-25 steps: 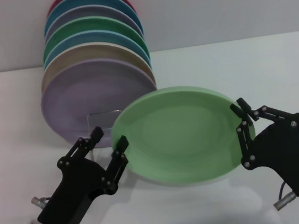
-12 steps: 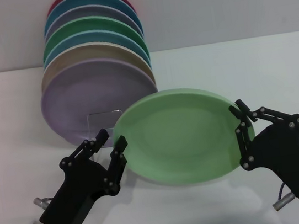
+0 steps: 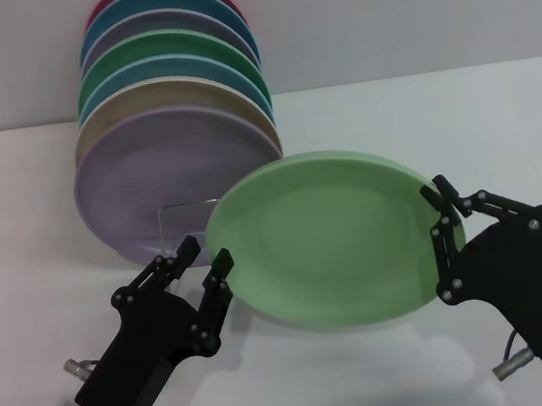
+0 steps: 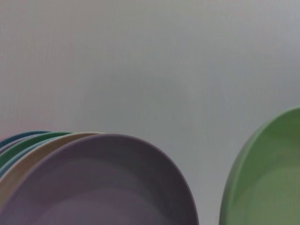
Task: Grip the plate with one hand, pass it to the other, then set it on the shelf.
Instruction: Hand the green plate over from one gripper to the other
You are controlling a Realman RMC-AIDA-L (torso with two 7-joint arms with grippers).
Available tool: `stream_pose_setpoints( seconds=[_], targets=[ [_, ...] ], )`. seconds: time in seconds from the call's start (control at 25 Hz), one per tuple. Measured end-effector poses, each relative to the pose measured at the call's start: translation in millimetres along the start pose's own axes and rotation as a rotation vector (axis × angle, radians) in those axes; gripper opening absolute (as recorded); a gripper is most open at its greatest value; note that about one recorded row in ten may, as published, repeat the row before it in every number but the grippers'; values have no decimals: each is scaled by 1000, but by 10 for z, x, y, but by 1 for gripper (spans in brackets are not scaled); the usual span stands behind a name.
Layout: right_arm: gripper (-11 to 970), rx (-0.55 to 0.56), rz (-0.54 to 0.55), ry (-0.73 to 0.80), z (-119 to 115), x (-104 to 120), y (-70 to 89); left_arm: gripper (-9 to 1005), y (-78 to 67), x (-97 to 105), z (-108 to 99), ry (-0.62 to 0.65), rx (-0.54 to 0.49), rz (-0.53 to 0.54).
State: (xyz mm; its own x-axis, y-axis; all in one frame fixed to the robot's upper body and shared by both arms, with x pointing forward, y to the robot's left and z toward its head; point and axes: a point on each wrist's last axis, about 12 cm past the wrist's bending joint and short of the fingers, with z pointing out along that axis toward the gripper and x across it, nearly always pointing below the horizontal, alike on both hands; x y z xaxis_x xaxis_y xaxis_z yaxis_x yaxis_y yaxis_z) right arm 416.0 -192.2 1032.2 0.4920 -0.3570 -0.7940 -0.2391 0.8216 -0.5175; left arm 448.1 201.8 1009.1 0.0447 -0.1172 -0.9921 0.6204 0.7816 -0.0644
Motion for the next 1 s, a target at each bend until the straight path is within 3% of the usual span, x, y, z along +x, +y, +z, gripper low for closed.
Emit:
stream_pose_setpoints(
  seconds=[0.56, 1.0],
  targets=[
    [21, 33, -8, 45, -71, -163, 196, 339, -53, 9, 25, 13, 52, 8],
    [20, 33, -5, 45, -74, -171, 204, 328, 0, 4, 2, 11, 31, 9]
  ],
)
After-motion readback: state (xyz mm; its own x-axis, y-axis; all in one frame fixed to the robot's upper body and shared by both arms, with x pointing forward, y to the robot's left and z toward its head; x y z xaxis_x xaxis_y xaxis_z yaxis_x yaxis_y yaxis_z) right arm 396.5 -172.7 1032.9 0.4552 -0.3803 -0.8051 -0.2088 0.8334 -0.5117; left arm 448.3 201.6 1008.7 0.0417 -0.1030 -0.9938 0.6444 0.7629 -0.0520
